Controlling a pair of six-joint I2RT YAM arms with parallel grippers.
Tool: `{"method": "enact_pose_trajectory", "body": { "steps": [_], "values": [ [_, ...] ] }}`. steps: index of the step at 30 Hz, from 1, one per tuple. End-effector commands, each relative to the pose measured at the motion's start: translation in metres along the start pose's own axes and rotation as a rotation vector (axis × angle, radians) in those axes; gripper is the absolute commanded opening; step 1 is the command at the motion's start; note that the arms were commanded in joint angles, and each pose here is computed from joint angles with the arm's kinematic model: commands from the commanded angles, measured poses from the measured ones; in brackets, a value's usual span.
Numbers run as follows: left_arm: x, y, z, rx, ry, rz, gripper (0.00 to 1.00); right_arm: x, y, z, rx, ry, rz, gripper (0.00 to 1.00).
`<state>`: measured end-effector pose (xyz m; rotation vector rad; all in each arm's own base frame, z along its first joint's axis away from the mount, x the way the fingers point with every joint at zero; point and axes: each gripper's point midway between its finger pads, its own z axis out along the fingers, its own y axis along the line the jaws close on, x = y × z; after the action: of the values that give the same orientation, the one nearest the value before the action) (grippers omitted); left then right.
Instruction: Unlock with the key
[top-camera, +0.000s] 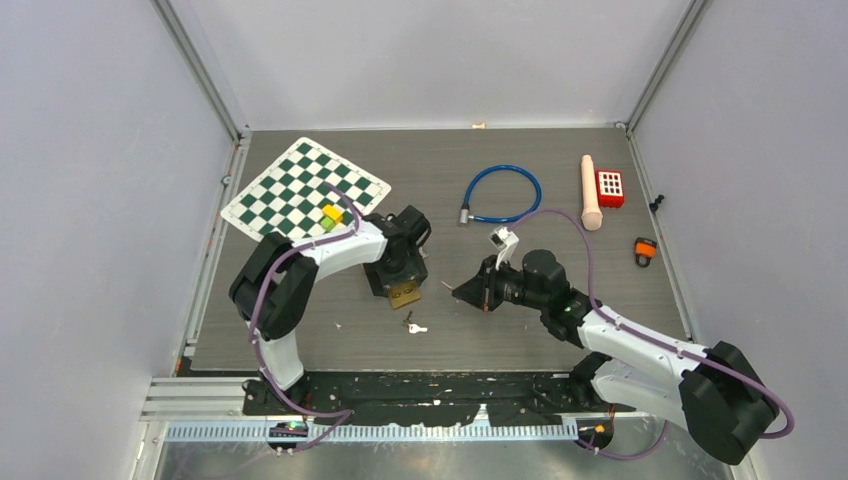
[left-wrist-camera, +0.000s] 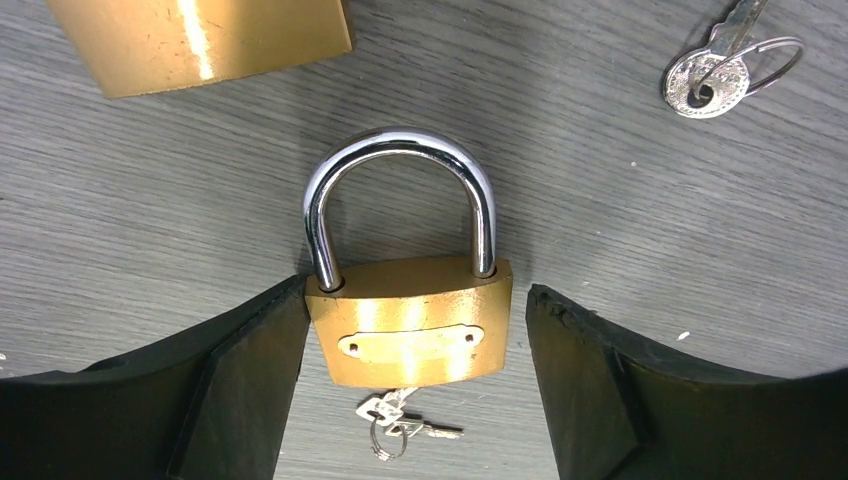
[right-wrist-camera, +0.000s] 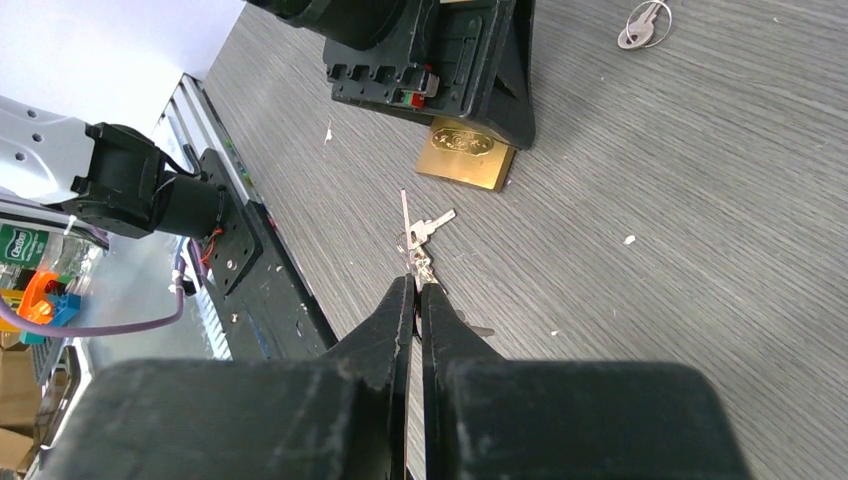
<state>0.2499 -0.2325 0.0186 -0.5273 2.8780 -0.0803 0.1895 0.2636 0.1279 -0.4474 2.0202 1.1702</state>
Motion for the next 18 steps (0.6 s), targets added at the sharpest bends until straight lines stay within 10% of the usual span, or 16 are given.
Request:
{"method": "enact_pose_trajectory", "body": {
  "steps": [1,18],
  "values": [
    [0.010,0.006,0.010,-0.048,-0.028,-0.030,0.81,-0.008,0.005,-0.003,-0.010,-0.043,-0.028,0.05],
    [0.021,0.028,0.019,-0.266,-0.058,0.018,0.83,-0.005,0.004,-0.011,-0.005,-0.072,-0.020,0.05]
  ]
}}
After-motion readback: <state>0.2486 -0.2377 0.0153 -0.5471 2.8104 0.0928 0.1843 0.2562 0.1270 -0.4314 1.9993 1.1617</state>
